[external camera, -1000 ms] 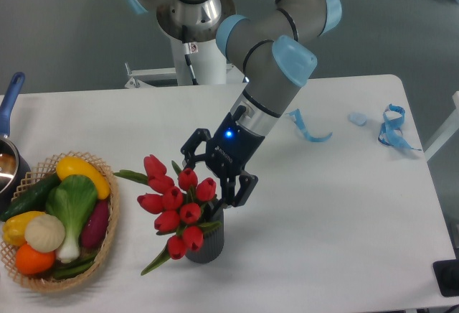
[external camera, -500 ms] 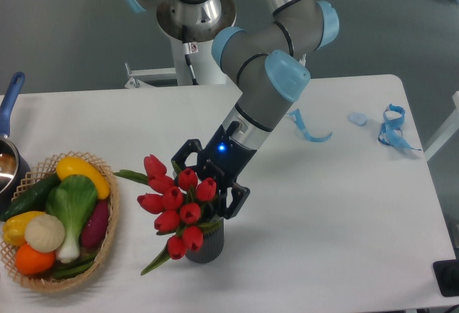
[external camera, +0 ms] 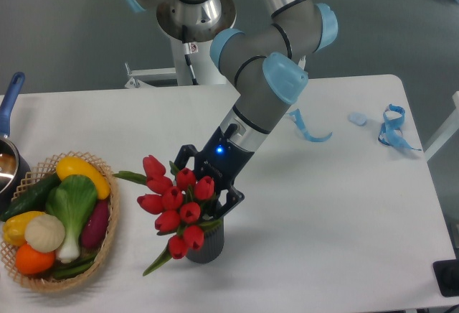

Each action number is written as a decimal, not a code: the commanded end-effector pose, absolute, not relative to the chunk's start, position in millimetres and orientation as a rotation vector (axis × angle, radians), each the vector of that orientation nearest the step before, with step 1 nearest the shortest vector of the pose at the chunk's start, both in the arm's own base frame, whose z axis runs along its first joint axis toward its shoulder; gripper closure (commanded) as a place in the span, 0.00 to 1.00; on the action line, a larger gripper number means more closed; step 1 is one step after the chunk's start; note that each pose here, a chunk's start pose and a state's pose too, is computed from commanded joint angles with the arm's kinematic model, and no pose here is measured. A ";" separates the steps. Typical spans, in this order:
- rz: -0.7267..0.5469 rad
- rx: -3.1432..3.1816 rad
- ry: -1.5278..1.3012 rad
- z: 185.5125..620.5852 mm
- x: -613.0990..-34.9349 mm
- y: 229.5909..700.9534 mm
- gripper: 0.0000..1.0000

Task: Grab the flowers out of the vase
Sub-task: 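Lower the gripper around the tulip stems and close on them, then lift the tulip bouquet straight up out of the grey vase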

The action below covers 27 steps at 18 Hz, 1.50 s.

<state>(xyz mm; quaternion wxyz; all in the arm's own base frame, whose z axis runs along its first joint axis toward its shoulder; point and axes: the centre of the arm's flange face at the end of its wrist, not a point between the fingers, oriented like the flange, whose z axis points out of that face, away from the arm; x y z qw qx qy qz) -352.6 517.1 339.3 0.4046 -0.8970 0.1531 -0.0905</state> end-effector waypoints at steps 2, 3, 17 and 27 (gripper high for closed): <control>-0.240 -2.270 0.353 340.9 -353.5 516.6 0.75; -0.235 -2.269 0.352 343.0 -355.1 516.7 0.75; -0.245 -2.140 0.181 415.7 -381.7 497.4 0.75; -0.249 -2.031 0.046 484.7 -417.4 482.1 0.74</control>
